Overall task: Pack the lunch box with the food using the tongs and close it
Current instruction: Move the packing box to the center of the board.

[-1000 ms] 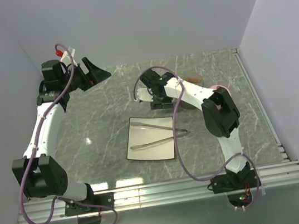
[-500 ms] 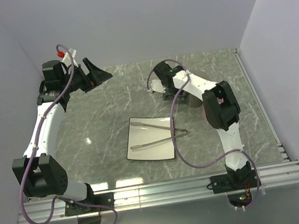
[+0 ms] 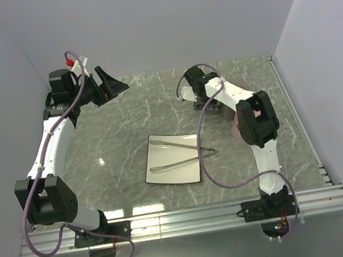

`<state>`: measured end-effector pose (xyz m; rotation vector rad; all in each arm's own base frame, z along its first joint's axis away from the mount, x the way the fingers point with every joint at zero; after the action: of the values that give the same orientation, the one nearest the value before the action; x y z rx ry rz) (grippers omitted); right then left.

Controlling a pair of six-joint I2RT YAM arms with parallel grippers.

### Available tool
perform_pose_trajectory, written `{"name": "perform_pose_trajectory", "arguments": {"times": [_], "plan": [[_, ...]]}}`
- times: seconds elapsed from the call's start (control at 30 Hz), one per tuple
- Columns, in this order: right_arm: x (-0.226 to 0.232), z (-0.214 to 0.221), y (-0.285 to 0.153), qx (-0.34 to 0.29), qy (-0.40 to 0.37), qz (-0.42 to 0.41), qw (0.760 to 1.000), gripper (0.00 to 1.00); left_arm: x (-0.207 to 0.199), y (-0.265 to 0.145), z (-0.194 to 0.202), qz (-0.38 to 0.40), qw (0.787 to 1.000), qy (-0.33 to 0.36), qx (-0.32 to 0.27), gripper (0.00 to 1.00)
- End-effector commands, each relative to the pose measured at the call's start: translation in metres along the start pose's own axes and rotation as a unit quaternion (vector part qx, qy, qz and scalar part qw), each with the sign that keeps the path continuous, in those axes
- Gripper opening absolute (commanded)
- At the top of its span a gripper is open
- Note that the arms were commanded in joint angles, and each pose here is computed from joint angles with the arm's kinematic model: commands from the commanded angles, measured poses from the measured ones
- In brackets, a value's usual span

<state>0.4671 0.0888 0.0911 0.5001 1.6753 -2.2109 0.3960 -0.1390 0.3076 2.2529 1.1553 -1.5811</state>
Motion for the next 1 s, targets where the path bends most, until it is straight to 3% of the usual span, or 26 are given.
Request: {"name": "perform_pose_trajectory", "arguments": {"times": [0.0,0.2,0.33,0.47,0.63,0.73,0.87,0.97], "plan": [[-0.007,0.017,-0.004,0.019,-0.031,0.007,0.999,0.75,-0.023,-0.007,-0.015,0.028,0.999,0.034,-0.026,0.96],[-0.024,0.001,-0.027,-0.041,0.024,0.021,0.999,0.76,-0.032,-0.013,-0.018,0.038,0.997,0.055,-0.044,0.98],[-0.063,-0.013,-0.078,-0.125,0.117,0.049,0.984,0.77,-0.032,-0.02,-0.021,0.024,0.995,0.079,-0.061,0.99],[-0.103,-0.006,-0.146,-0.219,0.208,0.106,0.947,0.79,-0.032,-0.031,-0.021,0.009,0.991,0.106,-0.083,0.99],[-0.111,0.038,-0.238,-0.336,0.342,0.13,0.868,0.79,-0.037,-0.046,-0.023,-0.006,0.983,0.151,-0.106,0.99],[-0.086,0.073,-0.261,-0.369,0.411,0.111,0.826,0.79,-0.047,-0.06,-0.031,-0.018,0.972,0.189,-0.138,0.99],[-0.043,0.11,-0.263,-0.369,0.483,0.058,0.792,0.79,-0.048,-0.08,-0.037,-0.04,0.958,0.206,-0.194,0.99],[-0.012,0.13,-0.251,-0.346,0.532,0.019,0.772,0.77,-0.045,-0.082,-0.036,-0.049,0.956,0.215,-0.193,0.99]]}}
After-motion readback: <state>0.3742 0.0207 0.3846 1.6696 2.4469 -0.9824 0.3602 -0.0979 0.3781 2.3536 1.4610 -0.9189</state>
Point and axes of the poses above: each gripper's point midway between its finger pads, its own y axis out along the fingers, its own x axis along the line the jaws close on, z = x × y, the point moved 1 cm from there along -y, back along the fingers, and after that the axes turned 14 degrees about -y, right-handed, at the moved point
